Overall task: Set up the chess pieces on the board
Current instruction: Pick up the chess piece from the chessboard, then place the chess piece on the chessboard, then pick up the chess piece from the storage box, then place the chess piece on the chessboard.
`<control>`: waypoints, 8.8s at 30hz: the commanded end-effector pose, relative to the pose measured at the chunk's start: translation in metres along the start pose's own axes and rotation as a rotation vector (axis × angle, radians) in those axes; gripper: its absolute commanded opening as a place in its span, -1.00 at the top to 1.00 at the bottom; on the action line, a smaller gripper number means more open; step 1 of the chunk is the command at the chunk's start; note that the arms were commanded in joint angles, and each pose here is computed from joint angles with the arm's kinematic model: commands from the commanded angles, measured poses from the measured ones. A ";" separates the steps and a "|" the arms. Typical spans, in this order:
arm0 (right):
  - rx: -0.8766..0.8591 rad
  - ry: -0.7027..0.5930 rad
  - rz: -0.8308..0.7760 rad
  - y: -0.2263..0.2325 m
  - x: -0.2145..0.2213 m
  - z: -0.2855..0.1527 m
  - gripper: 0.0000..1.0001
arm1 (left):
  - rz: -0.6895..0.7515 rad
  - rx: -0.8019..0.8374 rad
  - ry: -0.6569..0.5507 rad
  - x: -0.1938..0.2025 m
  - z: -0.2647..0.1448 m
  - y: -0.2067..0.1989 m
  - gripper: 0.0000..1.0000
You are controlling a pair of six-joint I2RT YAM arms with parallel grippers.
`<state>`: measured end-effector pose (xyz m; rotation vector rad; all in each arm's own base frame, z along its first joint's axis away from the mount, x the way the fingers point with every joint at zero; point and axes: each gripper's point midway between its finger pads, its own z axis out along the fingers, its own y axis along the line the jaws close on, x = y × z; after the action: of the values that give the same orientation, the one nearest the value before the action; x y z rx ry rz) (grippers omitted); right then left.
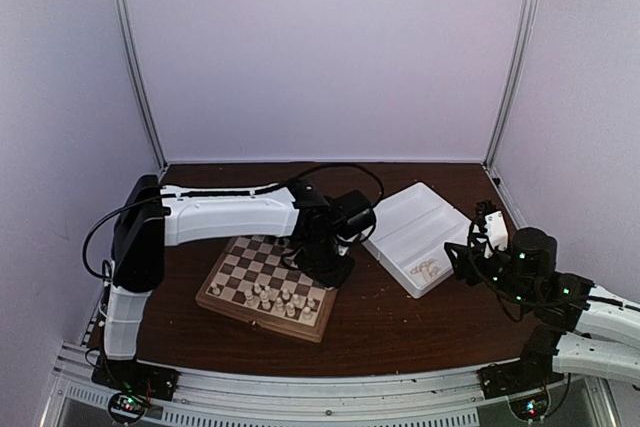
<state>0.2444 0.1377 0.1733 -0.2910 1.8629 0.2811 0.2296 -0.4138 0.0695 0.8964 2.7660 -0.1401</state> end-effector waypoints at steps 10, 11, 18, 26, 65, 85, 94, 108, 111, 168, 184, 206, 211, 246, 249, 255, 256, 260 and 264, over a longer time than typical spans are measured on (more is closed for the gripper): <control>0.024 -0.011 0.007 -0.005 0.001 0.001 -0.41 | -0.080 -0.124 -0.151 -0.003 -0.096 0.070 0.88; 0.023 -0.011 0.007 -0.005 0.001 0.001 -0.41 | -0.093 -0.130 -0.152 0.001 -0.101 0.078 0.88; 0.021 -0.011 0.007 -0.004 0.001 0.001 -0.41 | -0.193 -0.168 -0.118 0.042 -0.104 0.132 0.88; 0.020 -0.010 0.006 -0.004 0.002 0.001 -0.42 | -0.264 -0.151 -0.070 0.071 -0.081 0.158 0.89; 0.016 -0.016 0.009 -0.004 0.001 0.000 -0.43 | -0.283 -0.149 0.022 0.094 -0.018 0.161 0.95; 0.016 -0.015 0.009 -0.004 0.001 0.000 -0.43 | -0.282 -0.149 0.040 0.096 -0.009 0.160 0.86; 0.016 -0.016 0.009 -0.004 0.001 0.000 -0.43 | -0.284 -0.150 0.041 0.096 -0.008 0.160 0.66; 0.013 -0.014 0.009 -0.003 0.001 0.001 -0.44 | -0.280 -0.162 0.023 0.090 -0.020 0.162 0.55; 0.012 -0.010 0.006 -0.003 0.002 0.001 -0.44 | -0.277 -0.169 0.012 0.086 -0.025 0.163 0.53; 0.033 1.135 -0.027 -0.006 0.103 0.089 0.41 | -0.328 -0.059 -0.536 0.069 -0.207 0.178 0.06; 0.050 1.108 -0.035 -0.012 0.093 0.095 0.79 | -0.315 -0.060 -0.529 0.067 -0.206 0.177 0.04; -0.384 0.879 -0.219 0.129 -0.008 0.065 0.81 | -0.311 -0.036 -0.513 0.064 -0.200 0.171 0.04; -0.427 0.888 -0.259 0.171 0.001 0.078 0.81 | -0.311 -0.028 -0.511 0.064 -0.200 0.170 0.03; -0.363 1.000 -0.424 0.249 0.076 0.124 0.76 | -0.314 -0.021 -0.515 0.070 -0.200 0.171 0.02; -0.357 1.005 -0.430 0.248 0.077 0.124 0.76 | -0.315 -0.019 -0.515 0.069 -0.200 0.170 0.02; -0.352 1.009 -0.444 0.248 0.079 0.124 0.66 | -0.315 -0.020 -0.515 0.069 -0.200 0.170 0.02; -0.352 1.008 -0.445 0.248 0.079 0.125 0.60 | -0.315 -0.021 -0.515 0.070 -0.200 0.171 0.02; -0.356 0.986 -0.443 0.251 0.072 0.125 0.44 | -0.315 -0.019 -0.516 0.070 -0.201 0.170 0.02; -0.356 0.965 -0.435 0.252 0.064 0.125 0.39 | -0.313 -0.018 -0.516 0.070 -0.201 0.170 0.01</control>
<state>0.2451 0.4053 0.0695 -1.2588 2.6485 0.1730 0.2343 -0.2024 0.2397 0.3512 2.4119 -0.3204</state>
